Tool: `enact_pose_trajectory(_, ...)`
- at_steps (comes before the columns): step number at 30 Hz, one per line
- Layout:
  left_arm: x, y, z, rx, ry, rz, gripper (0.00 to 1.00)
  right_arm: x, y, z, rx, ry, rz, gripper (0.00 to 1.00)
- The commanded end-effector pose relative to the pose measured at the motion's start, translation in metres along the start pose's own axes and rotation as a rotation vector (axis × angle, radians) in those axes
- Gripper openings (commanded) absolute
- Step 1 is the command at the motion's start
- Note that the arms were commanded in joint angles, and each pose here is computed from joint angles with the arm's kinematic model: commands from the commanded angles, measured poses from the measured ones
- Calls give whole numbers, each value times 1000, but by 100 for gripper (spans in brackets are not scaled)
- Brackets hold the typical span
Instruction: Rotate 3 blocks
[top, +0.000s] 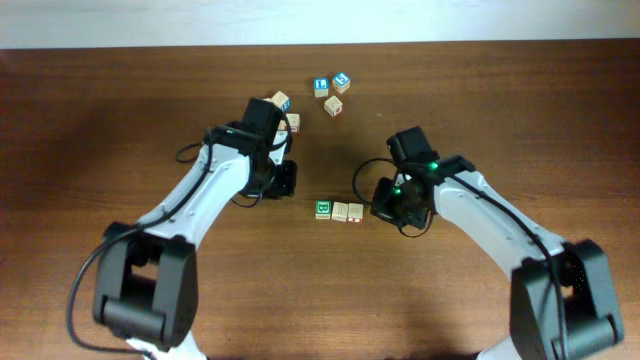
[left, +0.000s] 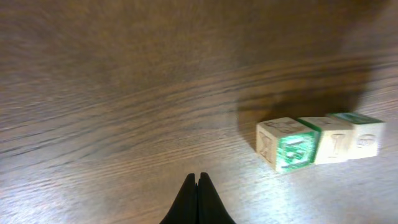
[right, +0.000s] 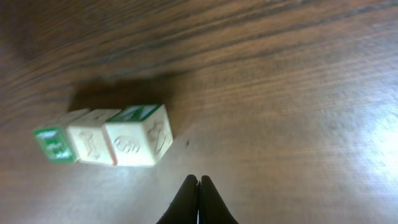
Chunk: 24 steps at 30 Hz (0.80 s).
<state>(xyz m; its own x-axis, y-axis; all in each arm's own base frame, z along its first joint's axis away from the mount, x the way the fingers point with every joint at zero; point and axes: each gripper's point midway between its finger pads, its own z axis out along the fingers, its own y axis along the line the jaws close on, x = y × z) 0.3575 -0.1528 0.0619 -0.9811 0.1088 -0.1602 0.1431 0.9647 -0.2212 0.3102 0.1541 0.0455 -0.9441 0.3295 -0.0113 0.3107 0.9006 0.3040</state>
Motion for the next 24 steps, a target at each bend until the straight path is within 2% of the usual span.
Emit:
enact_pose_trajectory(1,12,0,21,25,65,20,0,-1,-2,18,0,21,13,4)
enact_pose_trajectory(6,10,-1,21,27,58,21,0,-9,7,23,-41,0,0,4)
enact_pose_trajectory(14,11,0,21,26,63,19,0,-3,13,45,-82,68,6,4)
enact_pose_trajectory(24,11,0,21,26,63,15,0,-4,33,47,-148,53,-38,4)
